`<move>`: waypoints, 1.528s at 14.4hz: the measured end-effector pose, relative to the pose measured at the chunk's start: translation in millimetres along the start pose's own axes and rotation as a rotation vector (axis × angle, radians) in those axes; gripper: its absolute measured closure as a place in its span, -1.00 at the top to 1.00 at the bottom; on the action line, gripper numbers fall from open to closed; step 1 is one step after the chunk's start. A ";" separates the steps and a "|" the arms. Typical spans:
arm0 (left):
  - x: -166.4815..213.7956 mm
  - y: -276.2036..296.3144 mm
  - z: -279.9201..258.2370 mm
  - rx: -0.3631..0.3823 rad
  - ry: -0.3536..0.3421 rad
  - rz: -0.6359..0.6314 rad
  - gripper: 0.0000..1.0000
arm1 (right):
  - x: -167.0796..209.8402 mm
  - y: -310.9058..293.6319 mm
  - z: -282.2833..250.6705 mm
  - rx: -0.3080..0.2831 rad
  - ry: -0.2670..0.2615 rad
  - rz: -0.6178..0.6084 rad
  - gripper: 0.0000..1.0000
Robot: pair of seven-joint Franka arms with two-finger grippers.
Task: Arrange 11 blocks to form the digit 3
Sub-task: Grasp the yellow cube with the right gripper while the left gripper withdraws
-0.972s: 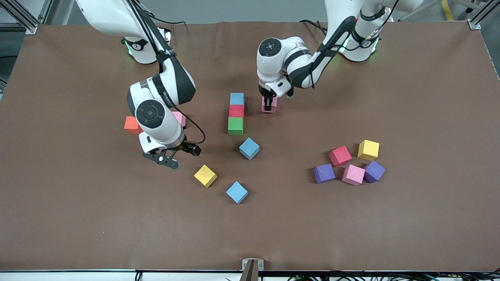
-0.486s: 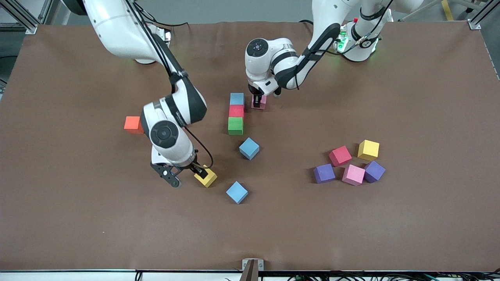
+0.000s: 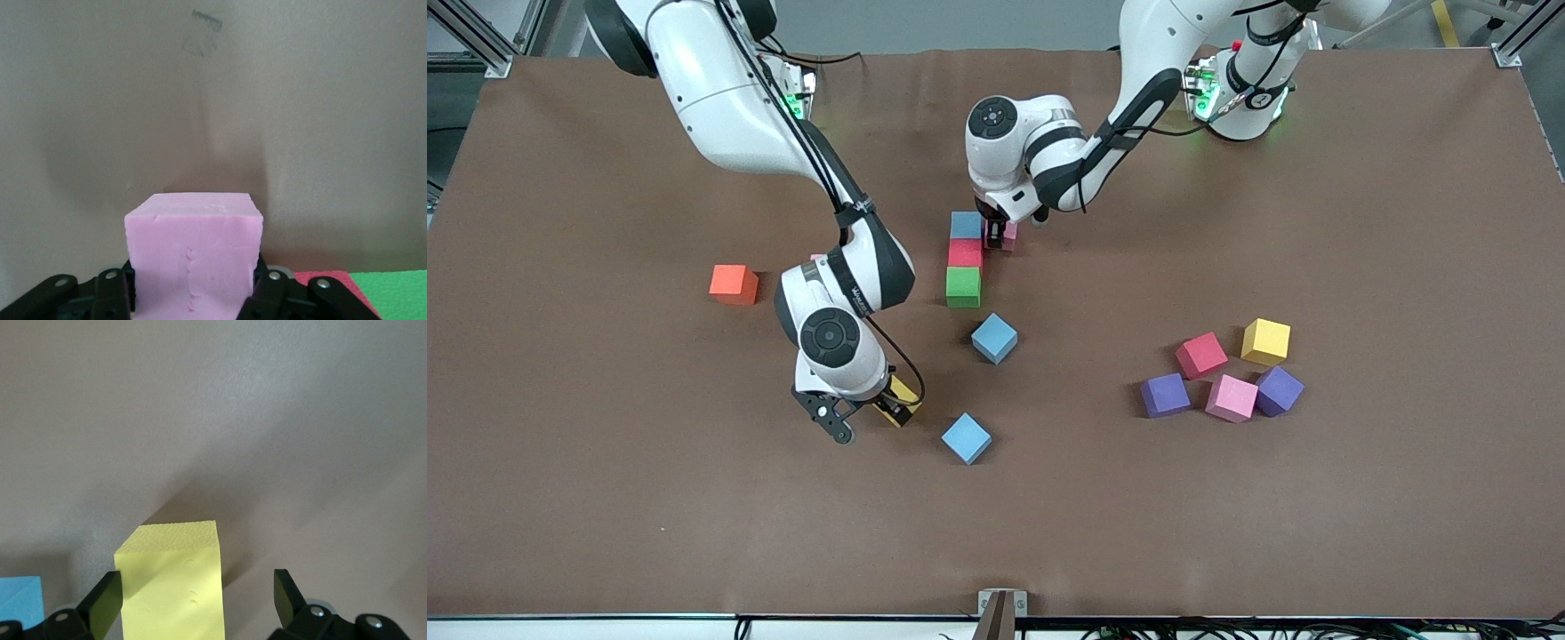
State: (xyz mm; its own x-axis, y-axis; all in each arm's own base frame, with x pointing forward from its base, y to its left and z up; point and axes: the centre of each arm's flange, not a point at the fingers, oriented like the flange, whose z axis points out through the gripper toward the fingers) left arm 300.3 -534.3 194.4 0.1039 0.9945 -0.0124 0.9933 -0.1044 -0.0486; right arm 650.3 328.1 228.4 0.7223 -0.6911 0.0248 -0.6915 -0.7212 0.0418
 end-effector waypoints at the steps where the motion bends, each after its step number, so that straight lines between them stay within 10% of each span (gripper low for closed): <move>1: -1.2 0.2 0.7 0.002 0.002 0.000 0.16 | -0.9 -1.6 1.7 0.007 0.003 0.002 0.99; 5: -3.6 -0.4 0.5 0.002 0.008 0.004 0.16 | -2.3 -5.9 3.9 0.029 0.011 0.003 0.89; 10: -2.0 9.4 -7.8 0.008 0.052 -0.009 0.98 | -4.7 -9.0 5.3 0.040 0.016 0.005 0.97; 22: 9.9 18.3 -70.9 -0.042 0.100 0.085 1.00 | -2.8 -11.8 -1.1 0.052 0.020 0.007 1.00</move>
State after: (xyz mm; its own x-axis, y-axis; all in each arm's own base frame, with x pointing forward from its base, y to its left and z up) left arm 323.1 -525.9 264.2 0.1897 0.9781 0.0855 0.9818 -0.1896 -0.0101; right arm 656.5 338.6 228.9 0.7172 -0.6954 0.0452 -0.6957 -0.7182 -0.0108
